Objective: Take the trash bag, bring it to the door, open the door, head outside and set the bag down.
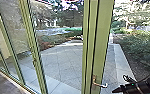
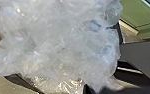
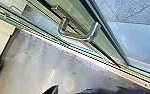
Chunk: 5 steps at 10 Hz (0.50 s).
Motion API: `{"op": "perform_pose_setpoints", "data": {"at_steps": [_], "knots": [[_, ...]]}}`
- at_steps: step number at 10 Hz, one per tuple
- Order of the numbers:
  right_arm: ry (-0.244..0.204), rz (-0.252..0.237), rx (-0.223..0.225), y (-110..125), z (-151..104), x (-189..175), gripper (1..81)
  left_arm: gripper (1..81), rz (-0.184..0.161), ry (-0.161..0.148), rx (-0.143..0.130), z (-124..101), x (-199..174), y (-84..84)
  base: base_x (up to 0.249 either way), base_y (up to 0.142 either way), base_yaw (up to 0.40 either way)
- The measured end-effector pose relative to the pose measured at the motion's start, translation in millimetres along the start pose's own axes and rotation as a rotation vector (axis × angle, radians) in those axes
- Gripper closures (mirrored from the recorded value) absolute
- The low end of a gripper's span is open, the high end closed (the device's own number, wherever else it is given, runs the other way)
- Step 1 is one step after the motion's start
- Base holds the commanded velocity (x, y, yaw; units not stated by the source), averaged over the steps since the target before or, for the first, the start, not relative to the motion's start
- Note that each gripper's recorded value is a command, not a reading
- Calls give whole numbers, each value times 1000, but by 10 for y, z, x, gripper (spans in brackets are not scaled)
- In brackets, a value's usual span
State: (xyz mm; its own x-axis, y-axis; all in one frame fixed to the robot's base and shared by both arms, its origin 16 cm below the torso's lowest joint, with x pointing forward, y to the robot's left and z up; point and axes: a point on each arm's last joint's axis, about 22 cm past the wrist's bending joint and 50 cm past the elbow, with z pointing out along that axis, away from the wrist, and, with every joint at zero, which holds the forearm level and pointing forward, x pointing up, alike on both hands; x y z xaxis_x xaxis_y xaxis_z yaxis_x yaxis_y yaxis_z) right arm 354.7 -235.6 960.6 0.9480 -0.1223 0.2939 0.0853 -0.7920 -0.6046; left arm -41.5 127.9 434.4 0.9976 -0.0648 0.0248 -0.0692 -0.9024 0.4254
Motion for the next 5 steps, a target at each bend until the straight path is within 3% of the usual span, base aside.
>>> {"op": "perform_pose_setpoints", "data": {"at_steps": [3,5], "knots": [[8,37,20,-118,230,212,10,811,-1,0,1,-1,0,-5,0,0,0],[7,107,19,-149,399,334,10,811,-1,-1,0,0,0,-2,0,0,0]]}}
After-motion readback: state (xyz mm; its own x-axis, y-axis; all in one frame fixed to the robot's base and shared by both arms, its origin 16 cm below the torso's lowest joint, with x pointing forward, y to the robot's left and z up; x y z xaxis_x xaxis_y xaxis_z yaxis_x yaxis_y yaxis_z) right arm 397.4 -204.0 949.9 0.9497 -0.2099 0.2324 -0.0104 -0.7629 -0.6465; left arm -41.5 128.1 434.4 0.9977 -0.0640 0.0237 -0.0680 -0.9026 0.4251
